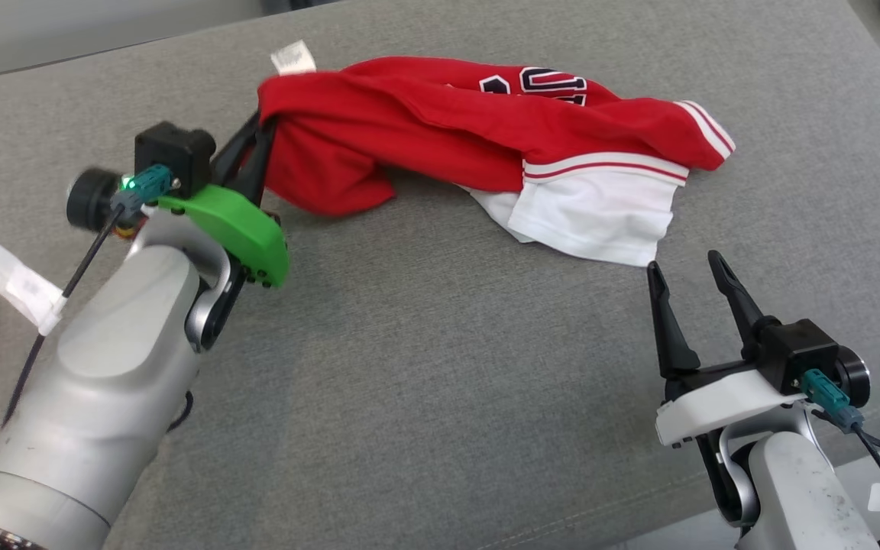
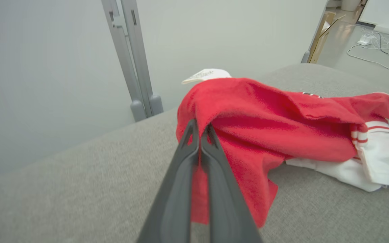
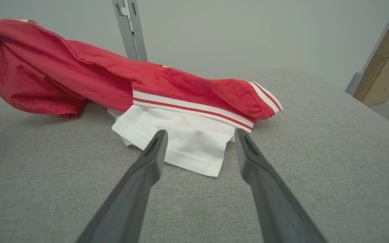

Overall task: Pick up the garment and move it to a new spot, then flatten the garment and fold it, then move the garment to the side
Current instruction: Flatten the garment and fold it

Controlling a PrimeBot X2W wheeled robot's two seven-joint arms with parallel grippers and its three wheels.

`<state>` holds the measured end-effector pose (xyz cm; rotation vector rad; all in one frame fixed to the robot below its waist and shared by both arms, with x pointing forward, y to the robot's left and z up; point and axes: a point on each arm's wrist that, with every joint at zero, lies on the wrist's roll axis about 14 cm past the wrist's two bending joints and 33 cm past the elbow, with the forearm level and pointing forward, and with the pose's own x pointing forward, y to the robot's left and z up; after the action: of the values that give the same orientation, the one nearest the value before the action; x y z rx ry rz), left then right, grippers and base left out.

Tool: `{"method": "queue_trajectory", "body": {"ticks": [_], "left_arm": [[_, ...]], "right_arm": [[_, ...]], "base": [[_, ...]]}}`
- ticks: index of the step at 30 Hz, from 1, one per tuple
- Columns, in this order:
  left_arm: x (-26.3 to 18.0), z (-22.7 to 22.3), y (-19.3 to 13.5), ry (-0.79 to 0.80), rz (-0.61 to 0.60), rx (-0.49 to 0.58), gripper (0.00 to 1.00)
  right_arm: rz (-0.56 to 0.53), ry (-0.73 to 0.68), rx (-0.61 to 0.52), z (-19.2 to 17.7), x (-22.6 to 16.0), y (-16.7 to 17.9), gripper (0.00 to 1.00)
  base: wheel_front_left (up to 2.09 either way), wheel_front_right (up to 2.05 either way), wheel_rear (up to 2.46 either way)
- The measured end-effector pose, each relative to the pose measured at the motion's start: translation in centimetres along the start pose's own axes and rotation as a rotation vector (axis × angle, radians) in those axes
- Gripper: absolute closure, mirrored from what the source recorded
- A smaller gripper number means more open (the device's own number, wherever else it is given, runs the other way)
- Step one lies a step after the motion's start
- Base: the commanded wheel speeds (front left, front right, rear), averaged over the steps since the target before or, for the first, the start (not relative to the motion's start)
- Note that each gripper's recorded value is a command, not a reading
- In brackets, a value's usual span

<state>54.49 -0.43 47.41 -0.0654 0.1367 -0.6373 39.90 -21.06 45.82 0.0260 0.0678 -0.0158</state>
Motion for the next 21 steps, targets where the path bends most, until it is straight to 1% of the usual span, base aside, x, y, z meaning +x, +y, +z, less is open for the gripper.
{"method": "queue_trajectory", "body": {"ticks": [3, 4, 5, 7, 10, 11, 12, 13, 18, 21], "left_arm": [[-0.6, 5.7, -1.3, -0.17, -0.049, 0.183, 1.0], [-1.5, 6.2, -2.0, -0.197, -0.069, 0.237, 1.0], [-2.4, 5.6, -2.4, -0.194, -0.079, 0.264, 1.0], [-5.2, 1.5, -3.3, -0.11, -0.111, 0.298, 1.0], [-8.5, -3.3, -5.1, 0.003, -0.159, 0.283, 1.0], [-9.4, -4.4, -5.6, 0.031, -0.172, 0.275, 0.95], [-10.1, -5.4, -6.0, 0.055, -0.182, 0.265, 0.55], [-10.9, -6.3, -6.6, 0.081, -0.194, 0.25, 0.0], [-13.8, -9.2, -9.9, 0.157, -0.278, 0.18, 0.0], [-15.1, -10.2, -10.8, 0.19, -0.298, 0.138, 0.0]], "right_arm": [[0.023, -0.01, 0.0, 0.2, 0.5, 0.7, 0.0], [0.032, -0.01, -0.001, 0.2, 0.7, 1.0, 0.0], [0.04, -0.006, -0.001, 0.1, 0.8, 1.2, 0.0], [0.062, -0.005, 0.003, 0.1, 1.1, 1.9, 0.0], [0.091, -0.009, 0.001, 0.2, 1.5, 3.0, 0.0], [0.102, -0.009, -0.002, 0.3, 1.6, 3.3, 0.0], [0.112, -0.009, -0.002, 0.4, 1.8, 3.6, 0.0], [0.122, -0.014, -0.002, 0.5, 2.0, 3.9, 0.0], [0.159, -0.024, 0.0, 1.0, 2.5, 5.1, 0.0], [0.171, -0.03, 0.0, 1.3, 2.6, 5.5, 0.0]], "base": [[0.0, 0.0, 0.0], [0.0, 0.0, 0.0], [0.0, 0.0, 0.0], [0.0, 0.0, 0.0], [0.0, 0.0, 0.0], [0.0, 0.0, 0.0], [0.0, 0.0, 0.0], [0.0, 0.0, 0.0], [0.0, 0.0, 0.0], [0.0, 0.0, 0.0]]}}
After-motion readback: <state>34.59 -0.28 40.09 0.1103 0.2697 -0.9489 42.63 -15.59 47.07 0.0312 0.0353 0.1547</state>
